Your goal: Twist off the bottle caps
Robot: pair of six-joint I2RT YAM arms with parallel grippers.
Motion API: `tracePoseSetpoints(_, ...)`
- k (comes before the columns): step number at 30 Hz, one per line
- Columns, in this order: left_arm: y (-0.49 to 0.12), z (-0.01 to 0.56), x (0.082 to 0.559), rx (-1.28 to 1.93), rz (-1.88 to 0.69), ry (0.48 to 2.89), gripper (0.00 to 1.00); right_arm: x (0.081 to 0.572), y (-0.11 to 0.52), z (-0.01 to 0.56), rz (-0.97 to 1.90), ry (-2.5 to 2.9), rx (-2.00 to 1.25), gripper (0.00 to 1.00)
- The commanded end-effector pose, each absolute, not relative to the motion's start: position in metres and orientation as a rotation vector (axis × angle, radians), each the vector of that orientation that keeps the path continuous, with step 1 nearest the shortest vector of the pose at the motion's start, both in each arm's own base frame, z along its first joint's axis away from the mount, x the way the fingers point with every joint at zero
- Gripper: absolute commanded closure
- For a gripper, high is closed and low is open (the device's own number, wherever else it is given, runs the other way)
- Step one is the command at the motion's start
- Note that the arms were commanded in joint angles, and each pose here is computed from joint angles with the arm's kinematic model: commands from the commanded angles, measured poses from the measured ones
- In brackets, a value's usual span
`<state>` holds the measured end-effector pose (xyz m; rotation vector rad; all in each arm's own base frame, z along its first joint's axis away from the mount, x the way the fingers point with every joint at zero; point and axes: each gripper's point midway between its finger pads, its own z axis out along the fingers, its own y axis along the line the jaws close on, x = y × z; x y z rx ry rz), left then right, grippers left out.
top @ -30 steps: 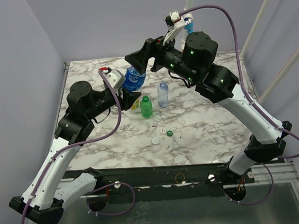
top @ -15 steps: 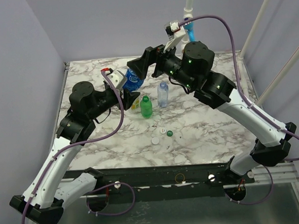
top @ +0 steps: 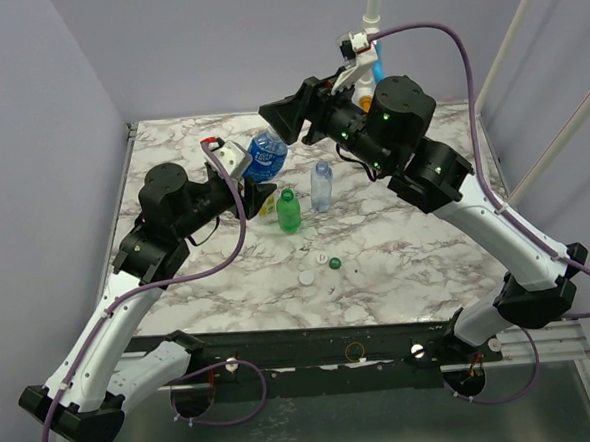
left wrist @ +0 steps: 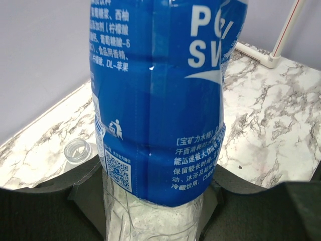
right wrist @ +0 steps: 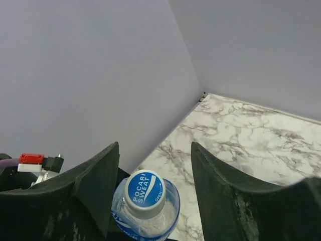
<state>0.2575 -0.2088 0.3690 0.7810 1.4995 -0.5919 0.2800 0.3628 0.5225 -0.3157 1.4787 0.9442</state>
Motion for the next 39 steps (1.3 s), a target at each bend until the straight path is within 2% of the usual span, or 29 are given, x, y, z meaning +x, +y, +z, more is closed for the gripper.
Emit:
tracePoseSetpoints(1,-0.205,0.378,0.257,0.757,-0.567,1.469,1.00,0.277,0.373,0.529,0.997,1.474,-0.326,0.38)
tracePoseSetpoints(6,-0.204,0.379,0.257,0.752,-0.568,1.469,1.00,0.276,0.380,0.520,1.018,1.504,-0.342,0.40)
tracePoseSetpoints(12,-0.204,0.380,0.257,0.740,-0.575,1.474,1.00,0.275,0.383,0.514,1.034,1.521,-0.342,0.62)
tracePoseSetpoints(13,-0.205,0.381,0.257,0.739,-0.580,1.472,1.00,0.275,0.382,0.514,1.036,1.522,-0.341,0.64)
tracePoseSetpoints(16,-0.206,0.384,0.257,0.731,-0.592,1.473,1.00,0.272,0.383,0.514,1.046,1.519,-0.349,0.65)
tracePoseSetpoints(18,-0.207,0.388,0.257,0.726,-0.600,1.470,1.00,0.272,0.384,0.512,1.046,1.522,-0.356,0.59)
tracePoseSetpoints(20,-0.208,0.390,0.256,0.725,-0.607,1.467,1.00,0.272,0.383,0.511,1.044,1.526,-0.353,0.57)
tracePoseSetpoints(26,-0.209,0.391,0.256,0.719,-0.619,1.471,1.00,0.270,0.380,0.515,1.050,1.509,-0.348,0.69)
tracePoseSetpoints(28,-0.210,0.392,0.255,0.716,-0.631,1.471,1.00,0.268,0.380,0.516,1.054,1.505,-0.360,0.80)
tracePoseSetpoints(30,-0.213,0.394,0.251,0.725,-0.664,1.466,1.00,0.262,0.381,0.520,1.069,1.483,-0.399,0.96)
tracePoseSetpoints(31,-0.215,0.395,0.247,0.731,-0.686,1.464,1.00,0.259,0.380,0.523,1.071,1.467,-0.415,0.99)
tracePoseSetpoints(35,-0.229,0.405,0.223,0.786,-0.845,1.435,1.00,0.228,0.380,0.539,1.144,1.349,-0.587,0.99)
tracePoseSetpoints(39,-0.248,0.418,0.172,0.943,-1.132,1.374,1.00,0.149,0.371,0.554,1.325,1.049,-0.933,0.99)
